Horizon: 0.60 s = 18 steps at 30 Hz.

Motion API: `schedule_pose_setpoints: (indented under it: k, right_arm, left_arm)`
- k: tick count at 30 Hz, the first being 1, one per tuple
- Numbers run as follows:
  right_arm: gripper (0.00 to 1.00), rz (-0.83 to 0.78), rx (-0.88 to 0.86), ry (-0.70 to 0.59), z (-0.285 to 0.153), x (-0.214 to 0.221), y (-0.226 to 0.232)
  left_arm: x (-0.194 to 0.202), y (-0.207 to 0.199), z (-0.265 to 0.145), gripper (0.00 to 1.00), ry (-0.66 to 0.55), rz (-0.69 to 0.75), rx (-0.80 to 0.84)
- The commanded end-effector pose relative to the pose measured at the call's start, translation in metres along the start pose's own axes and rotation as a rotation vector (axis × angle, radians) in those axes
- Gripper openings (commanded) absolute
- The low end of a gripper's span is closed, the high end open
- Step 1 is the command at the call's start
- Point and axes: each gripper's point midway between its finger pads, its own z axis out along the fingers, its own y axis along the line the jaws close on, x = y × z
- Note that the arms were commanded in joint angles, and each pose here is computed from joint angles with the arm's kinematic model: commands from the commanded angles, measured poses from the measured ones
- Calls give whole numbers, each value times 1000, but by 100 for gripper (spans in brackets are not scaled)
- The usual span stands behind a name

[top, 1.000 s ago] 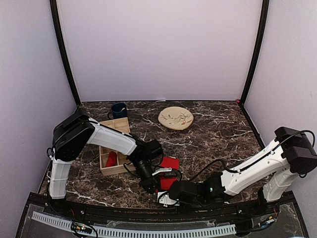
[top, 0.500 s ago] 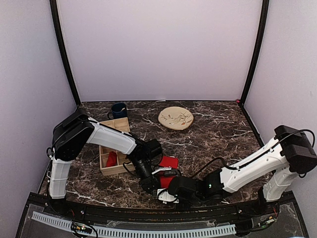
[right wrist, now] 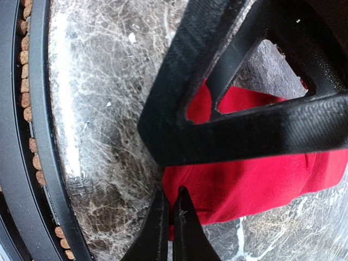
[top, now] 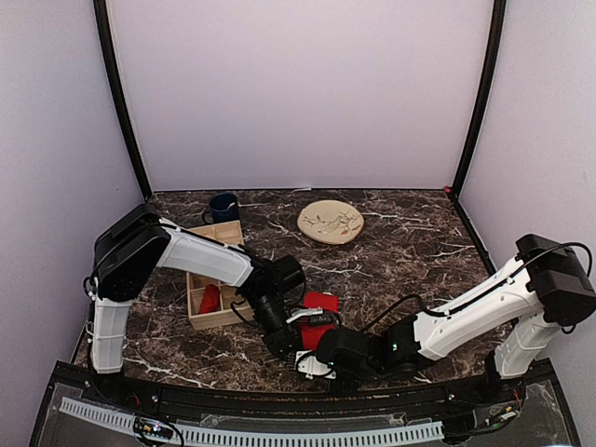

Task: Roll the socks
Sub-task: Roll the sock at the center of the board.

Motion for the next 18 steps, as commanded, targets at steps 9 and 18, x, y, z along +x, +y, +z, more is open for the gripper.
schedule_pose_setpoints:
  k: [9, 18]
  right_arm:
    - [0, 36, 4, 63, 4, 16, -4]
    - [0, 63, 20, 57, 4, 13, -11]
  left_arm:
    - [26, 29, -12, 40, 67, -71, -165]
    - [25, 24, -19, 39, 52, -80, -157]
